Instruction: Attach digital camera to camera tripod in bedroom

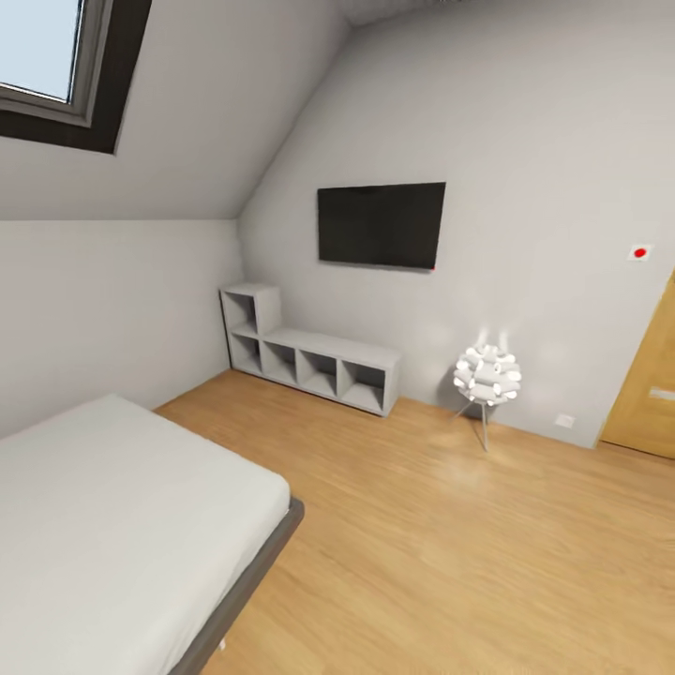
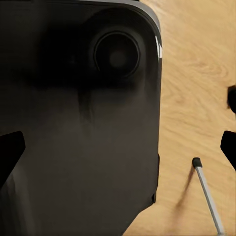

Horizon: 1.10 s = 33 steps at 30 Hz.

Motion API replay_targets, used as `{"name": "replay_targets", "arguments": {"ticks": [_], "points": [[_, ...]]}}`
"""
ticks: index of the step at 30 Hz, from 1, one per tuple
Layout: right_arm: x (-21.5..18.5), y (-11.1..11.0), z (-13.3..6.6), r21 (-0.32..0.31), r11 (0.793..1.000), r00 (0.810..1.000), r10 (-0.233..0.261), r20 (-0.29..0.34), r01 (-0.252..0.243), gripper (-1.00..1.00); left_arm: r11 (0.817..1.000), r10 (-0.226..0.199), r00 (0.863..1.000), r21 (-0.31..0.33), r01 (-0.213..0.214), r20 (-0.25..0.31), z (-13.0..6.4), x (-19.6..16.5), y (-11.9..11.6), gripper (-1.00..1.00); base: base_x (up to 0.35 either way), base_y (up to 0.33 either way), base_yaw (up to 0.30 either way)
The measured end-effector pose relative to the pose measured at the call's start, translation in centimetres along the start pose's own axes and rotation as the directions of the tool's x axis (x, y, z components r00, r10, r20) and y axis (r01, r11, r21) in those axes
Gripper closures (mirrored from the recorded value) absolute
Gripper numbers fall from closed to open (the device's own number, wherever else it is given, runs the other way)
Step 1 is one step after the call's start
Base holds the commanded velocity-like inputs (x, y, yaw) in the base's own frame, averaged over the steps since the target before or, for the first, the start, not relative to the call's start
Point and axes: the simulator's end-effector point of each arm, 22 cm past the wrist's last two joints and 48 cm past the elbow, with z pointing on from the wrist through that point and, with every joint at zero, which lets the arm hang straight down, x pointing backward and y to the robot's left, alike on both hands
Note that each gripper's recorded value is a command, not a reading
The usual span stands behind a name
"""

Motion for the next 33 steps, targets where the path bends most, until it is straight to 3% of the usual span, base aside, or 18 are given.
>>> {"name": "replay_targets", "arguments": {"ticks": [33], "points": [[0.00, 0.10, 0.00, -0.001, 1.000, 1.000, 0.000, 0.000, 0.000, -1.00, 1.000, -0.003, 1.000, 0.000, 0.003, 0.001, 0.00, -0.06, -0.01, -1.00, 0.000, 0.000, -0.286]]}}
